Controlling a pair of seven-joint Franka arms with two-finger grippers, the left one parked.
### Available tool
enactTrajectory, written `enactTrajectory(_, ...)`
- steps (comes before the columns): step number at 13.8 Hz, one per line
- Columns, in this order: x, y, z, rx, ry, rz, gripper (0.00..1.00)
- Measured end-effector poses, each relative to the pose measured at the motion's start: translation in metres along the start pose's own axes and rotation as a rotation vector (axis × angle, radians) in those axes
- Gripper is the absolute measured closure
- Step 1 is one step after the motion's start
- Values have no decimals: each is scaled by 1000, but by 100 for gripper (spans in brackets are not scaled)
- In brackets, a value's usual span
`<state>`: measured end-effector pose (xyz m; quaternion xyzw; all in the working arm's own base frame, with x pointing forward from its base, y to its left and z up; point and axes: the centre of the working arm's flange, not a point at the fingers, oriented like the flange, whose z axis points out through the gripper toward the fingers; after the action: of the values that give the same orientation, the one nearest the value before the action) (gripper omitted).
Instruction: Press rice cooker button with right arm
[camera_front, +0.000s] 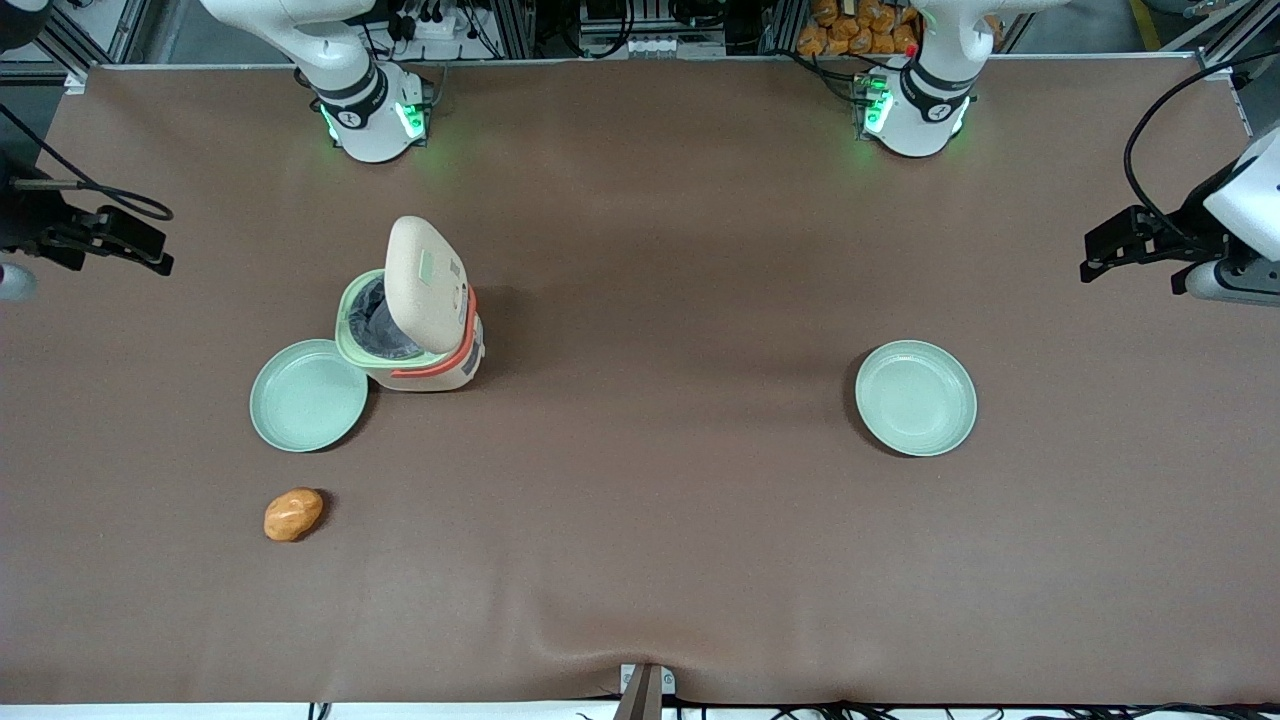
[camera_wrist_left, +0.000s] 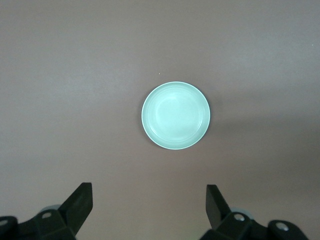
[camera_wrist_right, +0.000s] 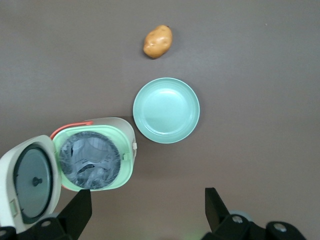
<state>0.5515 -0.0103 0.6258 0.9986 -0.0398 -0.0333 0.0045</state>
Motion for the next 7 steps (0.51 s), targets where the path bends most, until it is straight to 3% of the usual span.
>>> enactTrajectory(7, 1, 3, 6, 0, -12, 2, 0)
